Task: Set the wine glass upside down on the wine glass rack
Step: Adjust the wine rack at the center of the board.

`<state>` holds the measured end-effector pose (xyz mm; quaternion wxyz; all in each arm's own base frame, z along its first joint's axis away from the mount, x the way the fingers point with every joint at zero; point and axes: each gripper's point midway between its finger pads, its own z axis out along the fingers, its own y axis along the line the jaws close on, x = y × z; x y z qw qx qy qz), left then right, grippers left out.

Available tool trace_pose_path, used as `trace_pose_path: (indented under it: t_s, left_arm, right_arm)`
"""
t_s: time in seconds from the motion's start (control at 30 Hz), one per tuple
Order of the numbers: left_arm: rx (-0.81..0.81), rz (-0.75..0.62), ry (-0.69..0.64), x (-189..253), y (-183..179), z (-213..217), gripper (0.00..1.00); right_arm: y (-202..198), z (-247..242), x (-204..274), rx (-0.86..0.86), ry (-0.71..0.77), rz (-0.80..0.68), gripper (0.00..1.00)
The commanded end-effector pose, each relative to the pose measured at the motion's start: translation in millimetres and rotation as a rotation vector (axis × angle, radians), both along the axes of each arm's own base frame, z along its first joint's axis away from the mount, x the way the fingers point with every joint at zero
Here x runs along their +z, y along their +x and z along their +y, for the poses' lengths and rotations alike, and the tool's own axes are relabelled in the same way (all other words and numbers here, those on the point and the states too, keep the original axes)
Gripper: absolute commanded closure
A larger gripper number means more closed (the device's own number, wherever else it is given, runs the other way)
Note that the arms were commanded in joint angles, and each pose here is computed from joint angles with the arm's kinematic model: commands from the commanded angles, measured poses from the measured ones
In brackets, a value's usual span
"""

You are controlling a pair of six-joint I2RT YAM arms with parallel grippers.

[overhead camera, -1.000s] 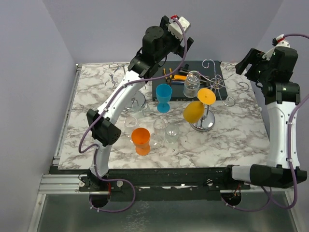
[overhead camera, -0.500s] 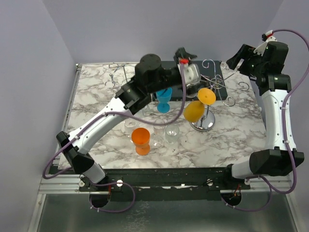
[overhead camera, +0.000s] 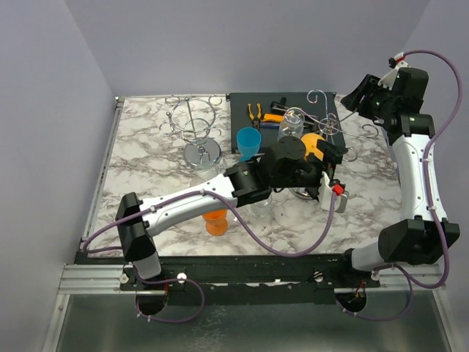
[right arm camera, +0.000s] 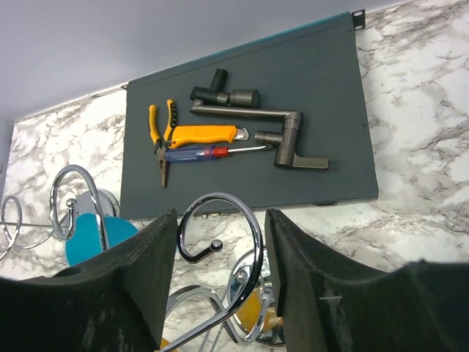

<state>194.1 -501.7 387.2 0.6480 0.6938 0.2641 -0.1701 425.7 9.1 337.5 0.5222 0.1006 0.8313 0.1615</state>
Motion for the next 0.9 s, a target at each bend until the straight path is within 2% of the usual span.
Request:
trace_pose_path:
  t_s: [0.0, 0.13, 0.23, 0.27, 0.43, 0.73, 0.8, 0.87]
  left_arm:
    - [0.044, -0.138, 0.030, -7.2, 9.7, -19.9, 0.16]
    - [0.045, -0.179, 0.052, -18.6, 7.6, -34.9, 0.25]
    - [0.073, -0.209, 0.045, -18.3, 9.8, -44.0, 0.42]
    - [0.084, -0.213, 0.034, -16.2, 10.8, -46.6, 0.45]
    - [0.138, -0.257, -0.040, 0.0, 20.3, -51.0, 0.50]
    - [0.175, -0.271, 0.016, -19.2, 28.9, -52.6, 0.50]
    - [0.184, -0.264, 0.032, -21.8, 31.4, -52.1, 0.55]
    - [0.207, -0.257, 0.050, -23.5, 34.8, -49.6, 0.63]
  right_arm:
    - [-3.7, 1.7, 4.9, 0.005, -0.012, -0.031, 0.48]
    - [-4.9, -1.0, 0.3, -0.015, -0.015, -0.029, 0.55]
    - [-7.5, -2.1, -3.4, -0.027, -0.011, -0.028, 0.55]
    - [-8.1, -2.5, -3.7, -0.030, -0.012, -0.030, 0.55]
    - [-10.1, -5.1, -3.4, -0.045, -0.021, -0.035, 0.56]
    - [-11.8, -10.3, 2.5, -0.077, -0.028, -0.048, 0.58]
    - [-13.2, -12.5, 1.6, -0.089, -0.035, -0.046, 0.59]
    - [-14.8, -15.1, 0.2, -0.103, -0.041, -0.042, 0.60]
